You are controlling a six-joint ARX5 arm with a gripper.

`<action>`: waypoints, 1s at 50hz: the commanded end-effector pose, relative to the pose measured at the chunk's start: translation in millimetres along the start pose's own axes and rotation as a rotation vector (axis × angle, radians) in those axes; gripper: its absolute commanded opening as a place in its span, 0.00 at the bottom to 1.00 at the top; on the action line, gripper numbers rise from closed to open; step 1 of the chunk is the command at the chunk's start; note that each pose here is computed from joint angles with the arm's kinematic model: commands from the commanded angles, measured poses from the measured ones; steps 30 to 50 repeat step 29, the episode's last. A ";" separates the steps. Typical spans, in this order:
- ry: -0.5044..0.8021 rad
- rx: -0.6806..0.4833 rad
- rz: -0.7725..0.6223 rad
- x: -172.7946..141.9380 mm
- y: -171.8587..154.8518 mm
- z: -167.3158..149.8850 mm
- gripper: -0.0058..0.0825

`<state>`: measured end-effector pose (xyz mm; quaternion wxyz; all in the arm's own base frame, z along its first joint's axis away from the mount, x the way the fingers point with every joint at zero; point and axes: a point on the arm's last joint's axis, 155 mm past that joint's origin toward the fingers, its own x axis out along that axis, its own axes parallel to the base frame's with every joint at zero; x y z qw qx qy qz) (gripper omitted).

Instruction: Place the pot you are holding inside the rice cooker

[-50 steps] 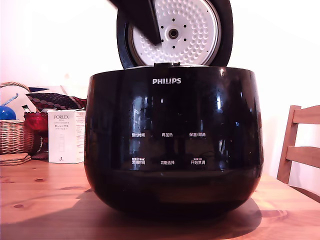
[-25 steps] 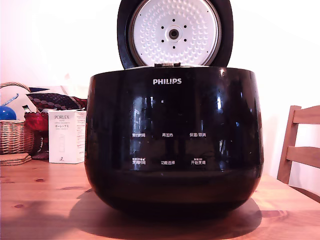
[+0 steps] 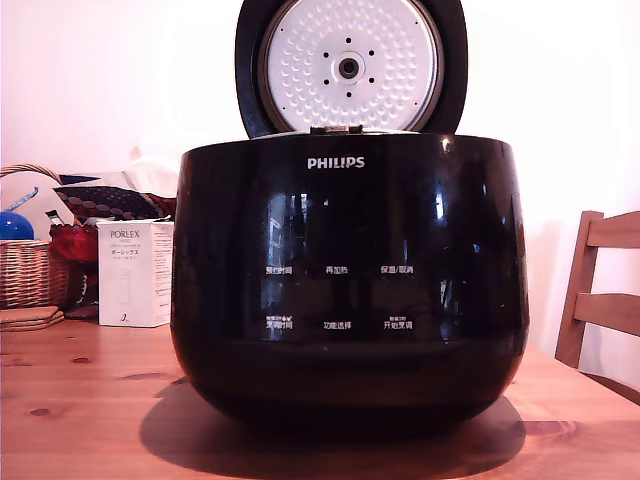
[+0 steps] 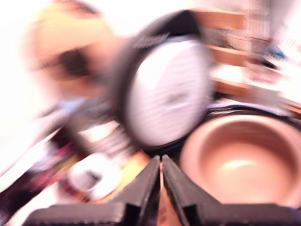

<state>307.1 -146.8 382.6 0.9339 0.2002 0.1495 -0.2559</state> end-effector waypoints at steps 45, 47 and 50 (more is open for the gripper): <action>0.006 -0.118 0.294 5.6 79.1 -13.6 0.04; 0.006 -0.118 0.294 5.6 79.1 -13.6 0.04; 0.006 -0.118 0.294 5.6 79.1 -13.6 0.04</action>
